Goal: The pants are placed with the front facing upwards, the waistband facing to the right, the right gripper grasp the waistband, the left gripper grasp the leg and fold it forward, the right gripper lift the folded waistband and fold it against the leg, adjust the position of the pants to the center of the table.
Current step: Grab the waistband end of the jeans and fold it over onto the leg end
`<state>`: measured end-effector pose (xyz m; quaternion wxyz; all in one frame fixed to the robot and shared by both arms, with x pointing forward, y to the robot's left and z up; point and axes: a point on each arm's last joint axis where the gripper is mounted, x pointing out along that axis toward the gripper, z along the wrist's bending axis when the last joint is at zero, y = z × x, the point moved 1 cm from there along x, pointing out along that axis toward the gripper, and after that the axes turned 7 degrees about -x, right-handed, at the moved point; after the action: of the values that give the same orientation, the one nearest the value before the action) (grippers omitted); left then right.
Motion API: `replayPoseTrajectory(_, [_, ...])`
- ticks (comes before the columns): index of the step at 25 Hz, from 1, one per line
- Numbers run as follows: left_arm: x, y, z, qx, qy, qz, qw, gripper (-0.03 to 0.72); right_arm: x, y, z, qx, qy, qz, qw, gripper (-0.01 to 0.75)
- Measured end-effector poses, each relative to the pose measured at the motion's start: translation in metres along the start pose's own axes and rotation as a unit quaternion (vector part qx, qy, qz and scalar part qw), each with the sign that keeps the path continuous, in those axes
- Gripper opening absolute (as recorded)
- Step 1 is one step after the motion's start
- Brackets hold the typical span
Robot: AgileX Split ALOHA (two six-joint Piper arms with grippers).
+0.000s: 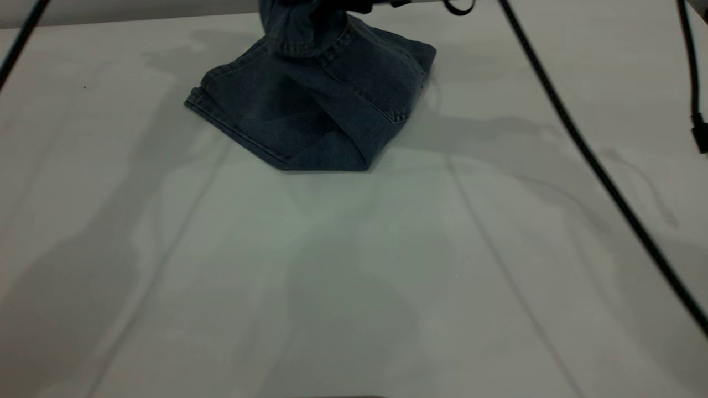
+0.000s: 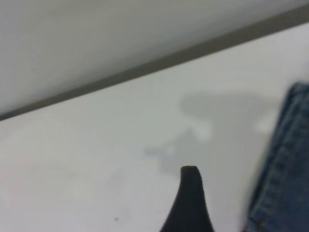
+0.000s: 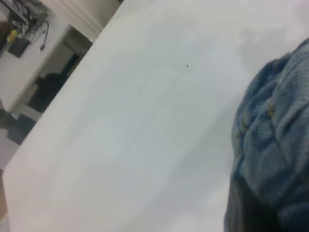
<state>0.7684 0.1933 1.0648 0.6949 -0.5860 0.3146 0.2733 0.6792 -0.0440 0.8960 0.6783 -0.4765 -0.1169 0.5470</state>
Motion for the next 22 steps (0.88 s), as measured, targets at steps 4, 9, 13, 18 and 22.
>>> replayPoseTrajectory(4, [-0.006, -0.002, -0.006, -0.009, 0.036, -0.004, 0.999, 0.557, 0.012, 0.008, 0.008, -0.012, 0.013, 0.012, 1.000, 0.230])
replayPoseTrajectory(9, [-0.006, -0.002, -0.010, -0.006, 0.052, -0.003, 0.999, 0.557, 0.014, 0.013, 0.004, -0.005, 0.022, 0.017, 1.000, 0.540])
replayPoseTrajectory(13, [-0.006, -0.002, -0.010, -0.005, 0.053, -0.003, 0.999, 0.557, 0.013, 0.015, 0.003, 0.009, 0.022, 0.029, 0.999, 0.673])
replayPoseTrajectory(18, [-0.006, -0.002, -0.013, 0.011, 0.070, -0.003, 0.997, 0.557, -0.008, 0.014, -0.018, 0.043, 0.039, 0.071, 0.996, 0.673])
replayPoseTrajectory(22, [0.008, 0.007, -0.025, 0.077, 0.117, 0.009, 0.990, 0.557, -0.048, -0.004, -0.030, 0.105, 0.049, 0.104, 0.988, 0.642])
